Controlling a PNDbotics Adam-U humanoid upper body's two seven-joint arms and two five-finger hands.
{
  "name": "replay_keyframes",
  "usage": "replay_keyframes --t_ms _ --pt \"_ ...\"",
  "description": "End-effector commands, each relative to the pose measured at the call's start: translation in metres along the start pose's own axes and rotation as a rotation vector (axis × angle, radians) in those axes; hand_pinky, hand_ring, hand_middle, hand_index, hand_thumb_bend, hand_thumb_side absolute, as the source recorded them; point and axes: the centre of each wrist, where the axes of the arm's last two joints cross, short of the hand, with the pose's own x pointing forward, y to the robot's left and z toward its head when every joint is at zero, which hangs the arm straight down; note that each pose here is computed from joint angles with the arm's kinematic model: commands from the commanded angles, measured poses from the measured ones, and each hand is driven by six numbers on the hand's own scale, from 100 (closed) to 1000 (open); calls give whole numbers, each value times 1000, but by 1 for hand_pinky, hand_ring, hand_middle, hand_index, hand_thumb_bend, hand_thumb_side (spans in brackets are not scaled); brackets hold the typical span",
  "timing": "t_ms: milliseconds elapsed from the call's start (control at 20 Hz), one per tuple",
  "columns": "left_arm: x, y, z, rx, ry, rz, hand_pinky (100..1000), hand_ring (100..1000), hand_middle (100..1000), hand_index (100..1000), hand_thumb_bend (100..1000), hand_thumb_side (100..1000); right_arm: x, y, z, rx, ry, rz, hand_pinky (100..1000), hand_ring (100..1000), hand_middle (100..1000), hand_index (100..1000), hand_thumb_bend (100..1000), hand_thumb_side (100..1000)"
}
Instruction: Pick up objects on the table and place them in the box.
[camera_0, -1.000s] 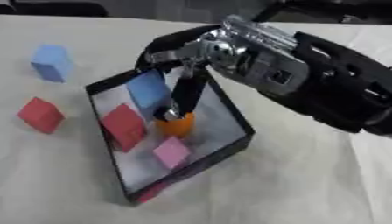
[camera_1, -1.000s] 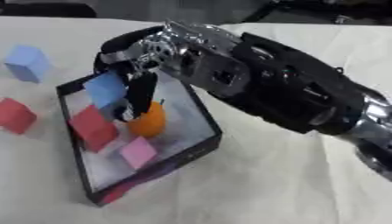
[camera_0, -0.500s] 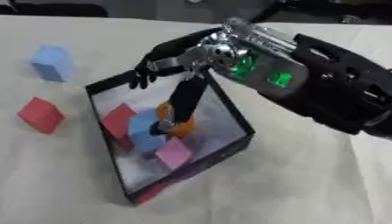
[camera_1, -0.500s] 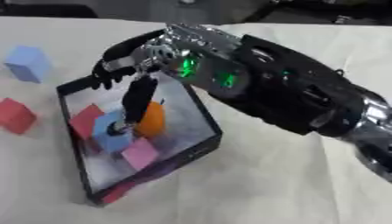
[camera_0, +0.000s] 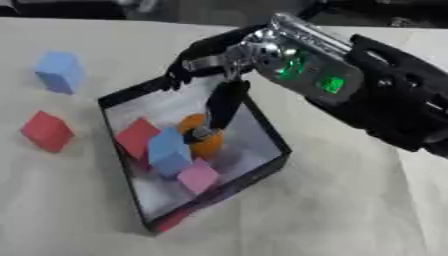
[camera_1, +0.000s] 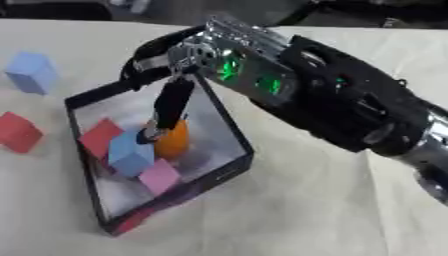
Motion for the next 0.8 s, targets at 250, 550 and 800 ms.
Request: replay_keyframes --t_ms 250,550,800 --pt "12 10 -5 12 -51 -51 923 838 845 889 499 776 -18 -20 68 -227 69 -91 867 817 759 846 100 313" --pt "31 18 -14 -9 -133 -110 918 839 846 889 501 759 -29 -8 107 -395 157 -200 886 833 776 852 100 587" --pt "49 22 -22 -54 -203 -172 913 839 845 889 506 749 -25 7 122 -551 119 -276 879 810 758 839 100 331"
